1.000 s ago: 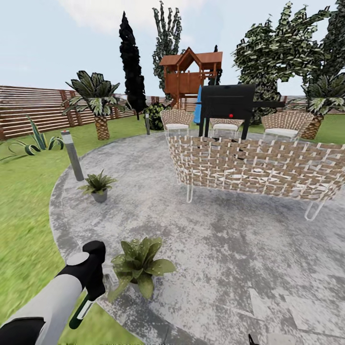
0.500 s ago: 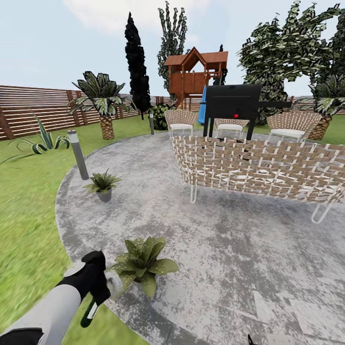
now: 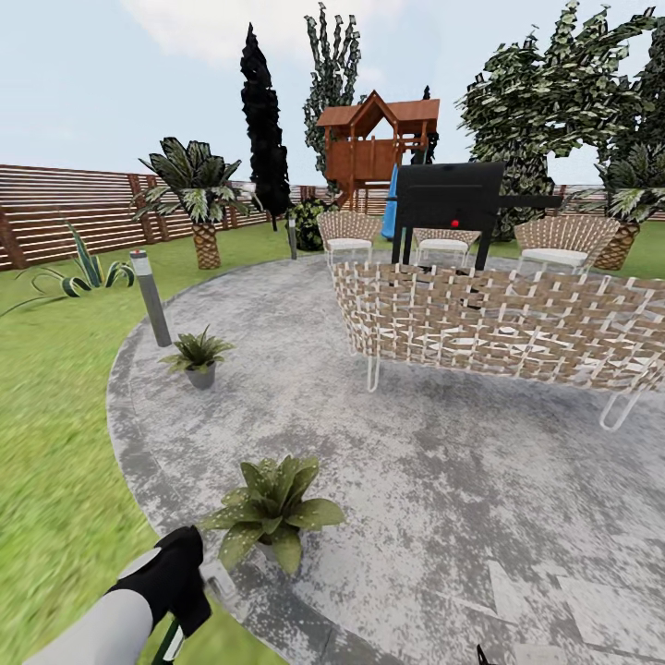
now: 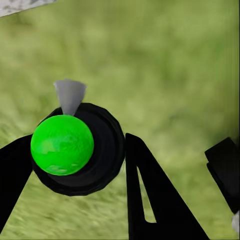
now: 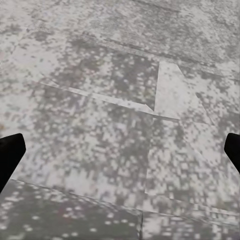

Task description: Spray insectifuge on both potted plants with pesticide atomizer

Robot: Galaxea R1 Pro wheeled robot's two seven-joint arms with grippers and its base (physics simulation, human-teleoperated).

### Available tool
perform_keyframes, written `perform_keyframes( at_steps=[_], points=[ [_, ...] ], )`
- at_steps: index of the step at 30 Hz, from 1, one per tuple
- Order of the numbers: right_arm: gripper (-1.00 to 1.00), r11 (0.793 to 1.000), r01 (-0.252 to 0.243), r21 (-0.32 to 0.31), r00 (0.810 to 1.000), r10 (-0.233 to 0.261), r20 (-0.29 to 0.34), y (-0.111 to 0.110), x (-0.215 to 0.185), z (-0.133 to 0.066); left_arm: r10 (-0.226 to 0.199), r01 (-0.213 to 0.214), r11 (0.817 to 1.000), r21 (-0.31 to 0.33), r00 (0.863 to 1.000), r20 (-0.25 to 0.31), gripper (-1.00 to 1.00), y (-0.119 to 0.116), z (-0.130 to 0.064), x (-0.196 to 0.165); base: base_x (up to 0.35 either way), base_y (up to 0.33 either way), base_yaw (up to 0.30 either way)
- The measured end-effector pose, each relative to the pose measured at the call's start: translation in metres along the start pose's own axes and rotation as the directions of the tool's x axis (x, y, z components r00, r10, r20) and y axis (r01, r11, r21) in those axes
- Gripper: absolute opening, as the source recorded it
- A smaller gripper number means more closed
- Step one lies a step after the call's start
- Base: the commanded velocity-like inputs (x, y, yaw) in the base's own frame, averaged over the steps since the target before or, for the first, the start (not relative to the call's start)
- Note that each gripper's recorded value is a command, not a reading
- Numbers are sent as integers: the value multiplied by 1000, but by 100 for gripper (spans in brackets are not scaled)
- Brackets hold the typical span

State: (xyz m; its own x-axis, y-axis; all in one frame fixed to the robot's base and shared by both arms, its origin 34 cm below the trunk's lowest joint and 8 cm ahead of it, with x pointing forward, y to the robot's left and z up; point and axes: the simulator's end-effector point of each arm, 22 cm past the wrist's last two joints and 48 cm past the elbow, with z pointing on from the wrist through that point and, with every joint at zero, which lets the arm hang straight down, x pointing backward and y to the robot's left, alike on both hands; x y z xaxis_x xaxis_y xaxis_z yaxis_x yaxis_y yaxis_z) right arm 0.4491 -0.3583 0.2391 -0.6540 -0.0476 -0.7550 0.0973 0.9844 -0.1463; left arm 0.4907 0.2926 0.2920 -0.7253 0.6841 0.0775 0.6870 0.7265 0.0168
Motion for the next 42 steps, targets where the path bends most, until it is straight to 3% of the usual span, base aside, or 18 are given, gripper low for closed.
perform_keyframes(
  at_steps=[6,21,26,42],
  points=[
    [100,1000,-1,0,1000,1,0,0,0,0,-11,11,1000,9,1000,18,-100,-2,-1,-5,0,0,32],
    [100,1000,-3,-2,1000,3,0,2,0,0,-12,13,1000,-11,998,54,-100,4,-11,-19,0,0,259],
    [100,1000,1,4,1000,-1,2,-3,0,0,-32,30,999,22,995,97,-100,-5,-14,-35,0,0,31],
    [100,1000,-1,2,1000,1,1,-1,0,0,-35,36,999,-6,991,133,-100,5,-26,-45,145,0,41]
  ],
)
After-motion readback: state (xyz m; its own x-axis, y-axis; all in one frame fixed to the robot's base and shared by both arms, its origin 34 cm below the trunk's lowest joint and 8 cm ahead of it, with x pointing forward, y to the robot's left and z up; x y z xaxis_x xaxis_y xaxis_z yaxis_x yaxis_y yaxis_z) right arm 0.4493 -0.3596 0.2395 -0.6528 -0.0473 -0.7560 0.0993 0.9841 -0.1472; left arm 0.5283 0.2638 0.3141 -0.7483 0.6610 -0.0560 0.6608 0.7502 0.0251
